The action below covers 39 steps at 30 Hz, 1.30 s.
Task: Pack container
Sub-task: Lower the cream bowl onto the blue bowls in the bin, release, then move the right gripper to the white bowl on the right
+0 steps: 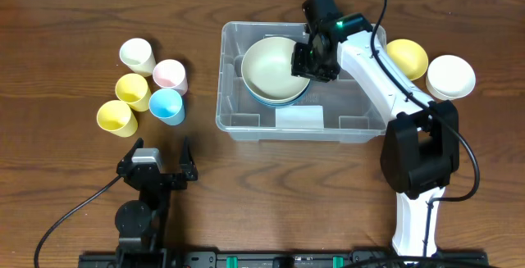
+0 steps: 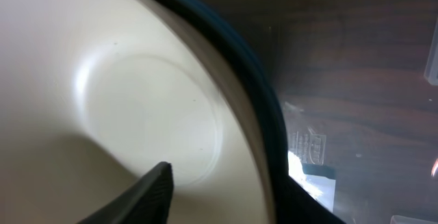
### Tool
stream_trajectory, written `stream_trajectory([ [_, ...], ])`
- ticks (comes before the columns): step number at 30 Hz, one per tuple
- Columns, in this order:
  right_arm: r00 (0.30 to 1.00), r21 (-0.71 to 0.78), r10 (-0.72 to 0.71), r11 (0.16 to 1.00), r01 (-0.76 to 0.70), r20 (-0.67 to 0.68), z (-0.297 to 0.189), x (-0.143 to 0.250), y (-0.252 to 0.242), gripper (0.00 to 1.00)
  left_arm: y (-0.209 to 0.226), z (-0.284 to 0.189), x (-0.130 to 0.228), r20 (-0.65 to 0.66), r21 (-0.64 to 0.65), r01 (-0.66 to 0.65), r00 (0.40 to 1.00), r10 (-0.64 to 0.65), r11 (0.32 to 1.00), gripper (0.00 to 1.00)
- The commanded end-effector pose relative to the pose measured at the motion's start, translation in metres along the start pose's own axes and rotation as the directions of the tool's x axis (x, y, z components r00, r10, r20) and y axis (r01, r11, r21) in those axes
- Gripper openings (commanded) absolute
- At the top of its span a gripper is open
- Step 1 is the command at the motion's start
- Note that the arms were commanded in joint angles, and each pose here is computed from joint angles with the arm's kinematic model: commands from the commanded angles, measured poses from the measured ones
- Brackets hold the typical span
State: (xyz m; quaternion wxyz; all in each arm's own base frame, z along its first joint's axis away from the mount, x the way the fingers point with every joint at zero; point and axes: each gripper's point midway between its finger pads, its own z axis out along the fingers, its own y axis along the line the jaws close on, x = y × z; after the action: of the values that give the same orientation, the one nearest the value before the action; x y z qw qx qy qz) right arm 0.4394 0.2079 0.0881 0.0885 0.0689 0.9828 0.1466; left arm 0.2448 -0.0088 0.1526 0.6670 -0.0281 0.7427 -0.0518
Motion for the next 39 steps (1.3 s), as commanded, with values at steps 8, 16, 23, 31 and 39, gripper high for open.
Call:
stream_trajectory([
  [8,0.992,-0.037,-0.046,0.998,0.051,0.120,-0.052,-0.019,0.019,0.63,0.002,0.001,0.015,-0.046,-0.003,-0.015,0.999,0.015,1.000,0.98],
  [16,0.988,-0.030,-0.062,0.997,0.067,0.142,-0.064,-0.025,0.019,0.67,0.002,0.001,0.015,-0.046,-0.003,-0.015,0.999,0.015,1.000,0.98],
  [23,0.985,0.065,-0.066,0.996,0.056,0.161,-0.069,-0.030,-0.001,0.71,0.002,0.001,0.015,-0.046,-0.003,-0.015,0.999,0.015,1.000,0.98],
  [31,0.897,0.194,-0.072,0.981,-0.015,0.437,-0.180,-0.067,-0.035,0.87,0.002,0.001,0.015,-0.046,-0.003,-0.015,0.999,0.015,1.000,0.98],
  [39,0.766,0.267,0.167,0.873,-0.407,0.621,-0.292,-0.046,-0.149,0.99,0.002,0.001,0.015,-0.046,-0.003,-0.015,0.999,0.015,1.000,0.98],
])
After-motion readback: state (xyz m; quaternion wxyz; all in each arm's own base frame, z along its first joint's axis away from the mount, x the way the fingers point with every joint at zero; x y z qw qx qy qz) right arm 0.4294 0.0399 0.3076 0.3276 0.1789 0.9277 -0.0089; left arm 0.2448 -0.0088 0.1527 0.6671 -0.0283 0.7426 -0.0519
